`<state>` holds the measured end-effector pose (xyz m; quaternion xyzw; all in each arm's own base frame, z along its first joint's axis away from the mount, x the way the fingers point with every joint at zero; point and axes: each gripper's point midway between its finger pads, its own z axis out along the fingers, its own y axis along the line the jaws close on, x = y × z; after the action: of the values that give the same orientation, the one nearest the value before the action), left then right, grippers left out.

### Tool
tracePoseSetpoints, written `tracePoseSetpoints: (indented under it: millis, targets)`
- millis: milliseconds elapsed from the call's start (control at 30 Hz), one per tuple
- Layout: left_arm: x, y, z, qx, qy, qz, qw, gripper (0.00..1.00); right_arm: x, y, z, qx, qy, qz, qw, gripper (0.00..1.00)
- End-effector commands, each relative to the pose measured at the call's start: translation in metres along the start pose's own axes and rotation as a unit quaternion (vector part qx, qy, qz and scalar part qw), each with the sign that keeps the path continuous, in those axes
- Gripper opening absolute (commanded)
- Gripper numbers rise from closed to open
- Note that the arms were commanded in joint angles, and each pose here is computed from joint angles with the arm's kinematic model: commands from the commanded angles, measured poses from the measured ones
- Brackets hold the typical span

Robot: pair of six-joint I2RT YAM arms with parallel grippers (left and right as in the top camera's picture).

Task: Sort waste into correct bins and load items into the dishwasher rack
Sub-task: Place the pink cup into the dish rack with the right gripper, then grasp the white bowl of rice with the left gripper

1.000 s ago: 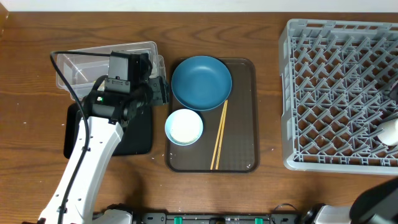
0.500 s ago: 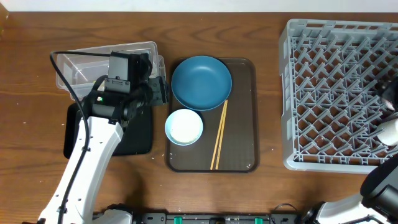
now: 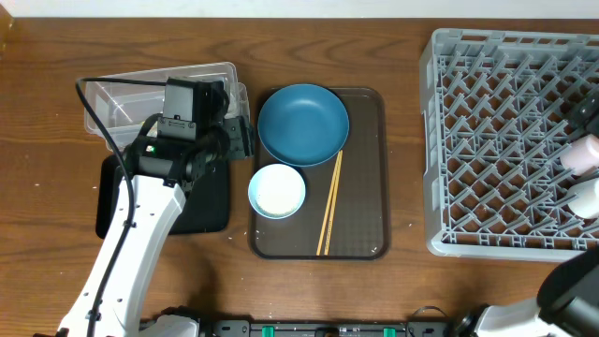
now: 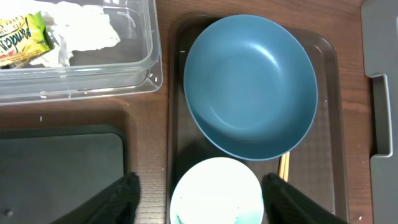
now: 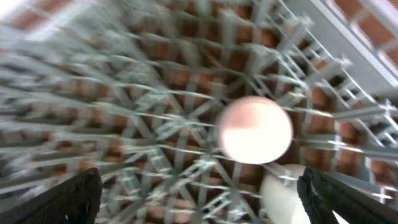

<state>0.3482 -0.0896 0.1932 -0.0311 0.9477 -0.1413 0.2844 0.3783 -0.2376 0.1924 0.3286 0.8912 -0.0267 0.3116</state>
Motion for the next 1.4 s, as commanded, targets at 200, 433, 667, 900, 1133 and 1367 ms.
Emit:
tracePoseSetpoints:
  millis: [200, 433, 667, 900, 1133, 1367]
  targets:
    - [0.006, 0.003, -0.002, -0.009, 0.014, 0.005, 1.000, 0.67, 0.043, 0.142, -0.040, -0.205, 0.042, -0.125, 0.970, 0.99]
    - [0.035, -0.017, 0.010, -0.001, 0.068, 0.034, 0.997, 0.67, 0.105, 0.209, -0.043, -0.216, 0.080, -0.220, 0.948, 0.99]
    - [0.083, -0.054, 0.052, 0.007, 0.158, 0.083, 0.984, 0.66, 0.132, 0.225, -0.046, -0.165, 0.083, -0.280, 0.942, 0.99]
    - [0.140, -0.073, 0.100, -0.006, 0.248, 0.126, 0.960, 0.66, 0.136, 0.227, -0.047, -0.166, 0.088, -0.282, 0.941, 0.99]
    - [0.175, -0.067, 0.128, -0.040, 0.295, 0.148, 0.943, 0.41, 0.136, 0.226, -0.047, -0.165, 0.089, -0.282, 0.941, 0.99]
    - [0.172, -0.062, 0.131, -0.055, 0.289, 0.151, 0.944, 0.06, 0.136, 0.226, -0.047, -0.165, 0.089, -0.282, 0.941, 0.99]
